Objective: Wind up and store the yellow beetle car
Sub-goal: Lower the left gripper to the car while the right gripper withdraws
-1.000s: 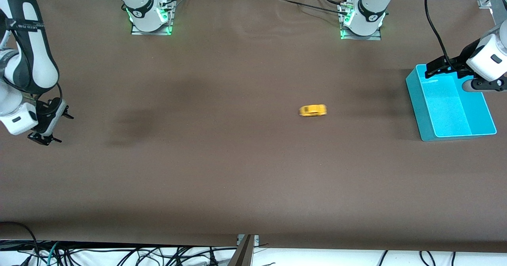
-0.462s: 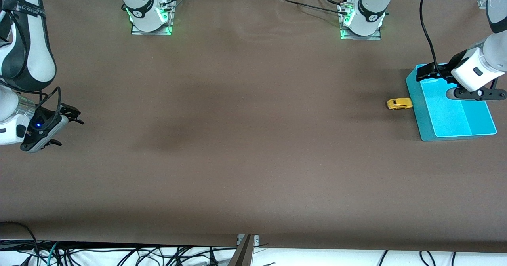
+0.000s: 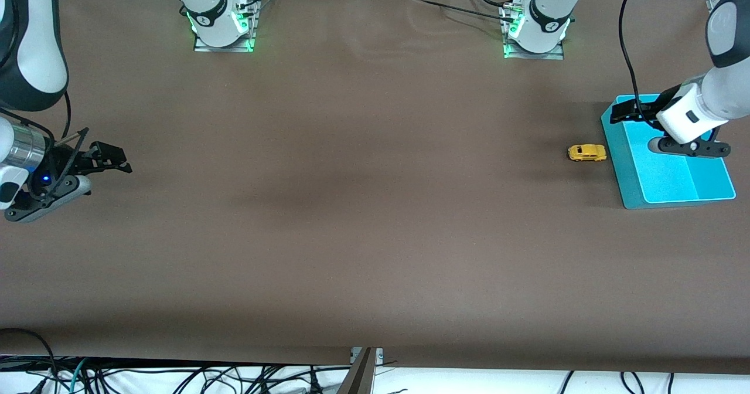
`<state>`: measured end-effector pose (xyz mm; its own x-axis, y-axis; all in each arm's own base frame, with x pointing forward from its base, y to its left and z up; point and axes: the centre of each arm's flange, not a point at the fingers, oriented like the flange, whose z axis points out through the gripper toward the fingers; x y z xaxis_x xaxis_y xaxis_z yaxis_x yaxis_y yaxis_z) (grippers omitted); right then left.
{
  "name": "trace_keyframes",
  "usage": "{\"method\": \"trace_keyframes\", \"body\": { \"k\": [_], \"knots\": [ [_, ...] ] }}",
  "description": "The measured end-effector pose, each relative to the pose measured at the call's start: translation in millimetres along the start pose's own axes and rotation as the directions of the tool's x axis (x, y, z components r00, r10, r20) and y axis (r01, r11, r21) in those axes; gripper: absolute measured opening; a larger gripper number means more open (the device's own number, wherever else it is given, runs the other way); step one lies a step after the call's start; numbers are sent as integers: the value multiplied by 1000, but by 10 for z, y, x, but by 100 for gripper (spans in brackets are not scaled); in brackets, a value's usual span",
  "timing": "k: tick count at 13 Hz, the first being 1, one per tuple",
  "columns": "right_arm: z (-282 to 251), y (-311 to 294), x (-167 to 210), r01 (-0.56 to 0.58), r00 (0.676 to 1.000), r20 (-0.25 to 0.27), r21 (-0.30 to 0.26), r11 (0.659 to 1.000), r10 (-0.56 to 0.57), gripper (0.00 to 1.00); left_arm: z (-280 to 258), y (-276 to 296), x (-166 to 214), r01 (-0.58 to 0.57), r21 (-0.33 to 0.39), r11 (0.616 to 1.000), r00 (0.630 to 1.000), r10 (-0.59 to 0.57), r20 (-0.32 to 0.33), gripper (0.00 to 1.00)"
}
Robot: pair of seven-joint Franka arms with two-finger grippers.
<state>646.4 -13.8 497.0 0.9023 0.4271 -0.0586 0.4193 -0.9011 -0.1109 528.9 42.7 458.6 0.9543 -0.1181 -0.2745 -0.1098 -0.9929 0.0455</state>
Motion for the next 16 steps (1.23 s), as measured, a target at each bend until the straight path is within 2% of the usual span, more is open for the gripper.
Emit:
{"method": "trace_keyframes", "body": {
  "k": [3, 7, 10, 11, 12, 14, 16],
  "knots": [
    [-146, -146, 1, -171, 985, 34, 10, 985, 170, 100, 547, -178, 35, -116, -5, 993, 993, 116, -16, 100],
    [-245, -370, 91, -165, 986, 22, -4, 986, 165, 100, 1408, -321, -41, -282, 8, 959, 958, 282, -52, 100],
    [-345, -320, 60, -160, 987, 22, -81, 984, 162, 100, 1940, -372, -155, -440, 47, 897, 895, 442, -55, 100],
    [-407, -312, 45, -161, 987, 14, -98, 982, 163, 100, 2061, -382, -186, -495, 71, 866, 866, 498, -46, 100],
    [-485, -316, 27, -162, 987, 3, -109, 981, 163, 100, 2169, -392, -202, -562, 106, 820, 822, 568, -32, 100],
    [-680, -345, -38, -166, 986, -28, -123, 978, 164, 100, 2339, -408, -185, -699, 181, 691, 704, 710, 5, 100],
    [-878, -369, -164, -178, 984, -48, -130, 975, 173, 100, 2436, -413, -127, -802, 226, 553, 576, 816, 44, 100]
  ]
}}
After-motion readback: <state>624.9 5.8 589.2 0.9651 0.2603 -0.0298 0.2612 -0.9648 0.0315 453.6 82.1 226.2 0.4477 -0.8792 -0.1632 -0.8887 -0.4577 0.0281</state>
